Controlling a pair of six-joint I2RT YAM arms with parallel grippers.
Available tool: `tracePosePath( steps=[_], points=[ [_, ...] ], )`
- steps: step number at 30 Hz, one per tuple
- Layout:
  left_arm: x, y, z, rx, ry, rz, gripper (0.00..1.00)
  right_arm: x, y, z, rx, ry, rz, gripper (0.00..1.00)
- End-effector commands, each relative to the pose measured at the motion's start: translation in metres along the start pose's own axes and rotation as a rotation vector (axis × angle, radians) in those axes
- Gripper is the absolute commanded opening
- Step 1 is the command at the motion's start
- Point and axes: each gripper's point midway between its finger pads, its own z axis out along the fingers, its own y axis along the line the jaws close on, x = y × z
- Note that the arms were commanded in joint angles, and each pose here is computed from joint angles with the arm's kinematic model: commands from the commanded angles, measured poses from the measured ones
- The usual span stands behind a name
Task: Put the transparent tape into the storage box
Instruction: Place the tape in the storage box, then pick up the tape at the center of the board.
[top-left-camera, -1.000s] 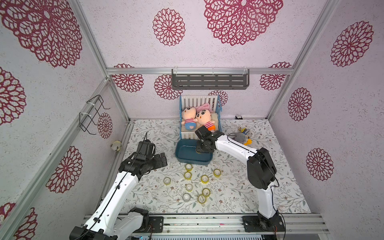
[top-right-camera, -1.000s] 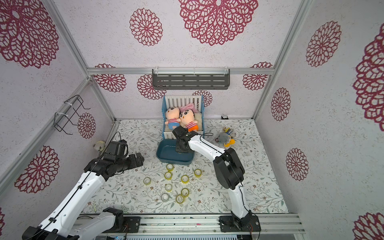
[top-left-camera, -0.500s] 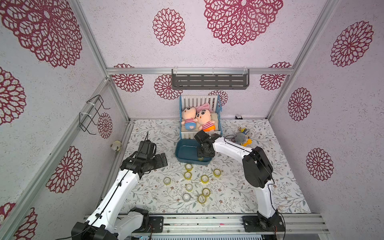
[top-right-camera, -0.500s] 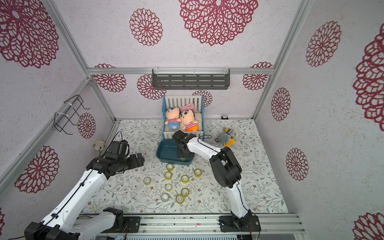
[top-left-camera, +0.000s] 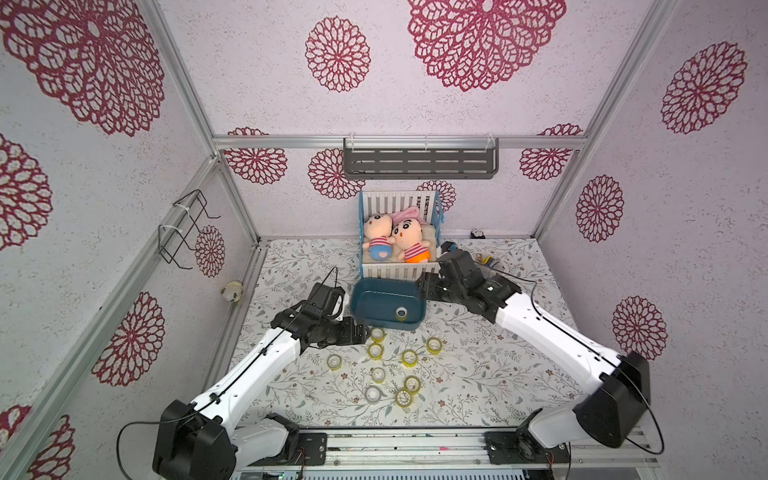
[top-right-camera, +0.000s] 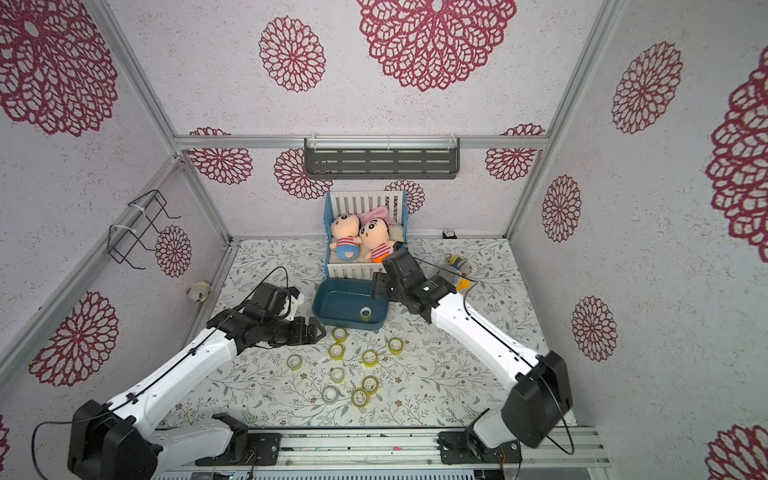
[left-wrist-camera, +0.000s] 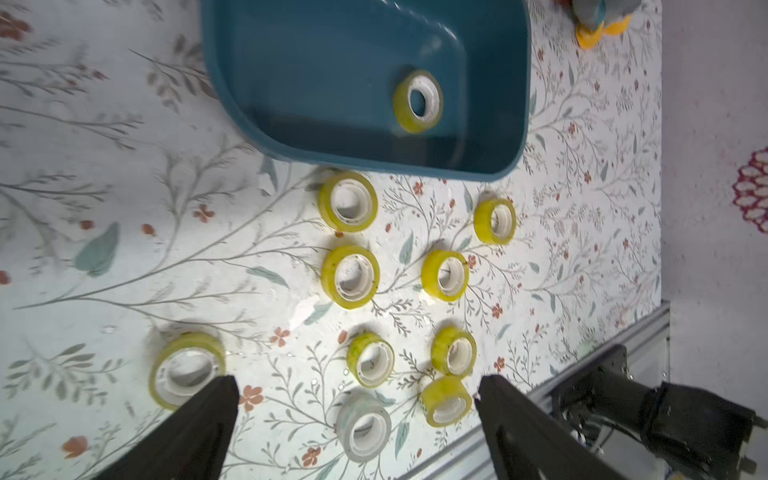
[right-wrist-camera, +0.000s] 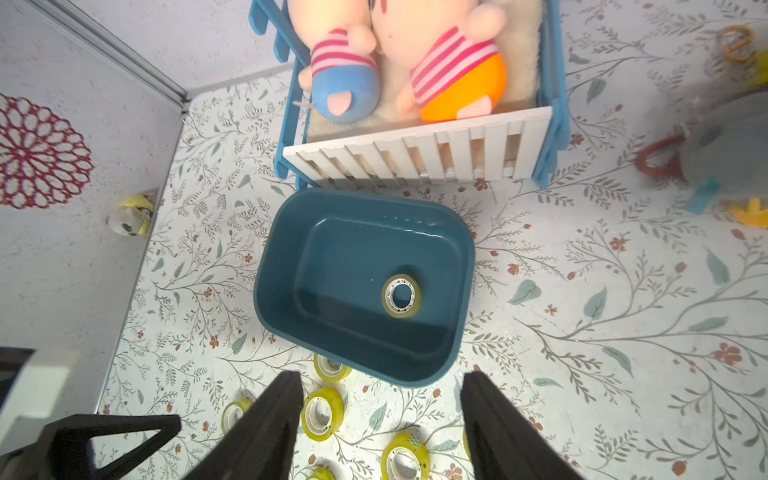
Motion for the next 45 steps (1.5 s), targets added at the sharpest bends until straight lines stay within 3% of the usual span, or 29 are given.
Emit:
tracePosePath(
  steps=[1,7,11,14,17,23,27,45],
  points=[
    [-0.007,-0.019,-0.007,0.079,-0.012,0.045,0.97,0.023,-0.019,-0.001,-0.022,0.015,0.038,0.68],
    [-0.038,-0.002,-0.036,0.0,-0.155,0.059,0.97,0.089,-0.075,-0.005,0.086,0.088,0.091,0.68],
    [-0.048,0.022,-0.062,-0.023,-0.259,-0.011,0.97,0.121,-0.105,-0.005,0.18,0.138,0.101,0.68],
    [-0.046,0.057,-0.076,-0.173,-0.362,-0.088,0.97,0.138,-0.115,0.004,0.221,0.198,0.094,0.68],
    [-0.045,0.073,-0.091,-0.283,-0.395,-0.111,0.97,0.15,-0.118,0.015,0.241,0.247,0.09,0.68],
    [-0.046,0.08,-0.098,-0.328,-0.422,-0.13,0.97,0.156,-0.116,0.034,0.267,0.273,0.095,0.75],
    [-0.049,0.083,-0.098,-0.343,-0.43,-0.129,0.97,0.155,-0.117,0.045,0.295,0.284,0.09,0.85],
    [-0.048,0.084,-0.098,-0.353,-0.428,-0.13,0.97,0.15,-0.117,0.073,0.333,0.287,0.08,0.87]
  ],
)
